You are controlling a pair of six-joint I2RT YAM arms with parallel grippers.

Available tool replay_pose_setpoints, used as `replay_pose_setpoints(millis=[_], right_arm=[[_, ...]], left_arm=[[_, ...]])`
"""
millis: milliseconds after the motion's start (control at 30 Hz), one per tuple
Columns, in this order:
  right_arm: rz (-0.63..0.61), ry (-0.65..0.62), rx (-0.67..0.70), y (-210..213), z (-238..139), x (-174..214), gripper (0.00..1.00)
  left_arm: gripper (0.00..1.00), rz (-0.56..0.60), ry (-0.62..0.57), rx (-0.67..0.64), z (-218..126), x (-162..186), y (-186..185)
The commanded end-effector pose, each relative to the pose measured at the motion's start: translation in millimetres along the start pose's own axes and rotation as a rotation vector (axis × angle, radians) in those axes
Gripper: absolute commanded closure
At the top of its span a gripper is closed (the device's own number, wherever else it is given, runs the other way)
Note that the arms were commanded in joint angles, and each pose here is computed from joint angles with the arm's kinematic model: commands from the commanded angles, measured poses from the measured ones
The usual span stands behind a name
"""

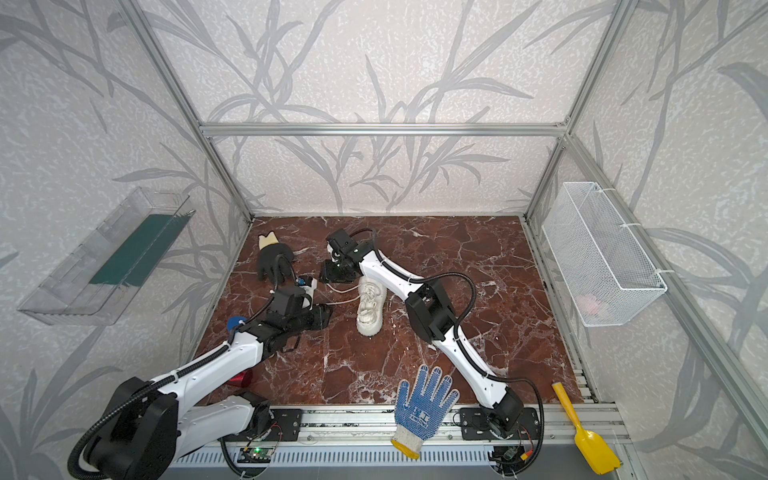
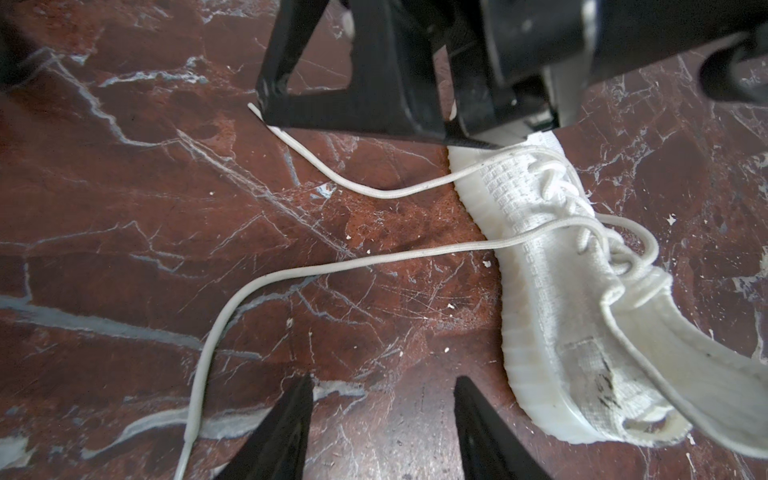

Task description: Tie the shoes

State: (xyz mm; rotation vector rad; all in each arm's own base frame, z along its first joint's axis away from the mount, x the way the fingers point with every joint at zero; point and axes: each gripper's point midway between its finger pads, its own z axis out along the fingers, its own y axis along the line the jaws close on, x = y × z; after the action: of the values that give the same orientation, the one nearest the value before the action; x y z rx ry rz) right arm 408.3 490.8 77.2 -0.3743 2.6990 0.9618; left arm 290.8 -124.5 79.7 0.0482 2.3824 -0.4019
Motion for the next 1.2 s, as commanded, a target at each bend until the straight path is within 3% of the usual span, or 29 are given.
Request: replay_pose_setpoints(millis=[0,167,367,467,600,800,933,1033,1100,1167], right_arm=[[-0.057,-0.074,-0.059,23,-60,-24,0.45],[-0.116,-0.144,-0.119,25,-115,-34,0.45],[-0.084,-0.213,-0.122,-4,-175,-34,0.45],[-0.07,-0.23,-0.1,-23,-203,-28,0.45],[-0.056,-0.265,-0.07,-49,-234,-18,0.44],[0.001,-0.308,-0.046,-86,-258,-9,0.45],[0.002,-0.354,-0.051,-94,-282,-6,0.45],[0.01,-0.347,-0.064,-99,-287,-4,0.45],[0.009,-0.347,-0.061,-103,-291,-1,0.45],[0.013,-0.356,-0.063,-106,-294,1,0.45]], left_arm=[[0.42,0.091,-0.005,0.092,4,-2,-17],[0.43,0.256,-0.061,0.266,10,-2,-45],[0.42,0.355,-0.175,0.268,18,-8,-44],[0.42,0.365,-0.105,0.342,19,0,-57],[0.43,0.36,-0.062,0.32,27,1,-54],[0.42,0.188,-0.066,0.242,42,-14,-42],[0.43,0.228,-0.005,0.265,37,-14,-49],[0.43,0.291,0.068,0.251,16,-20,-53],[0.43,0.411,0.076,0.287,-2,-29,-63],[0.43,0.459,0.088,0.222,-13,-38,-56]])
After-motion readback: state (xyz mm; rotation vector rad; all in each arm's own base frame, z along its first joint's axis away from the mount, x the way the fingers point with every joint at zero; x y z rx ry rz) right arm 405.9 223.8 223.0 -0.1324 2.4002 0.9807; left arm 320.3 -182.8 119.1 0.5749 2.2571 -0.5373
